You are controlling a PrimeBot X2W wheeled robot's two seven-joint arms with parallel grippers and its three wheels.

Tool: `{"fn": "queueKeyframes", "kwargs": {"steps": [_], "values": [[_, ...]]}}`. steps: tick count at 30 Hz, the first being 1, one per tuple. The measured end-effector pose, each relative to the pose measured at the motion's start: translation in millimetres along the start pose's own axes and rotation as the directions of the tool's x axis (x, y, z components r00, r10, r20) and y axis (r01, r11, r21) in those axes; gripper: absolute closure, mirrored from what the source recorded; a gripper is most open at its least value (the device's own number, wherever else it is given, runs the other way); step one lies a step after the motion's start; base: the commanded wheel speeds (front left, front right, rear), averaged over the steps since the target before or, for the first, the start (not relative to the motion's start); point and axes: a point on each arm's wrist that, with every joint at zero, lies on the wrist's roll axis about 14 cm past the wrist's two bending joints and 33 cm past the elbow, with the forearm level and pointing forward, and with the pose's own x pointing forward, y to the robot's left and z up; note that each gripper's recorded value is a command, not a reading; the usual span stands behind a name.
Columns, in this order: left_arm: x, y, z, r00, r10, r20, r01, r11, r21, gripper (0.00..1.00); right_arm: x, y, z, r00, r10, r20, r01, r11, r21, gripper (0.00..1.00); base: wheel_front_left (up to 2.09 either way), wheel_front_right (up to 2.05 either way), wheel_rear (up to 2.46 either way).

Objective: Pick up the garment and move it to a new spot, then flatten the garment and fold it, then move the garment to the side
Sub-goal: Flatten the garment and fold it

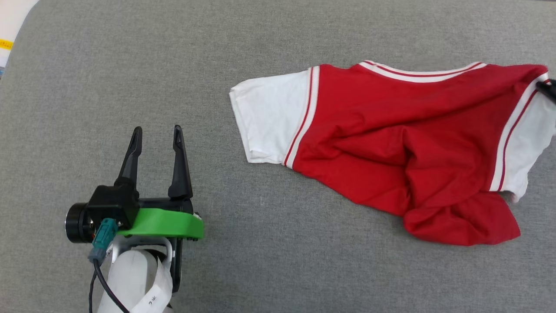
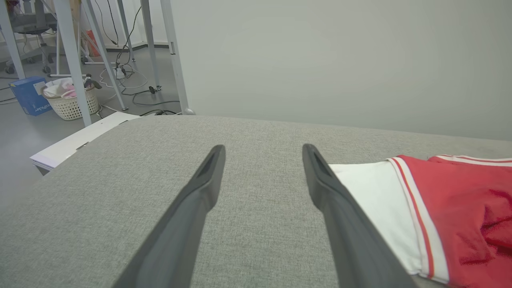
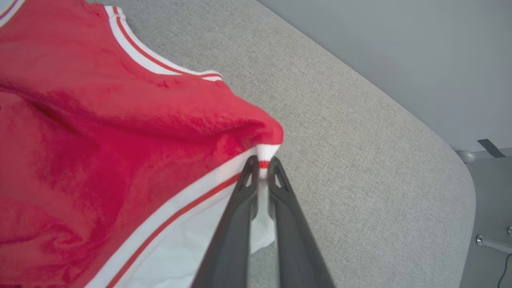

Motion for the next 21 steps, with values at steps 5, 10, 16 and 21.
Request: {"fn": "queueKeyframes", "kwargs": {"steps": [5, 10, 16, 21], "values": [[-1, 1, -6, 1.000, 0.003, -0.018, -0.003, 1.000, 0.004, 0.00, 2, -19, 16, 0.999, -0.044, -0.001, 0.044, 0.999, -0.022, 1.00, 0.00, 0.00, 0.00], [-2, 6, -16, 0.999, 0.015, -0.045, -0.014, 1.000, 0.007, 0.00, 26, -20, 24, 0.998, -0.057, -0.037, 0.054, 0.997, -0.058, 1.00, 0.00, 0.00, 0.00], [2, 11, -23, 0.998, 0.029, -0.058, -0.028, 1.000, 0.011, 0.00, 77, 16, 23, 0.998, 0.010, -0.059, -0.014, 0.998, -0.064, 1.00, 0.00, 0.00, 0.00], [4, 17, -26, 0.997, 0.051, -0.065, -0.050, 0.999, 0.019, 0.00, 113, 47, -12, 0.984, 0.068, -0.165, -0.078, 0.995, -0.055, 1.00, 0.00, 0.00, 0.00]]}}
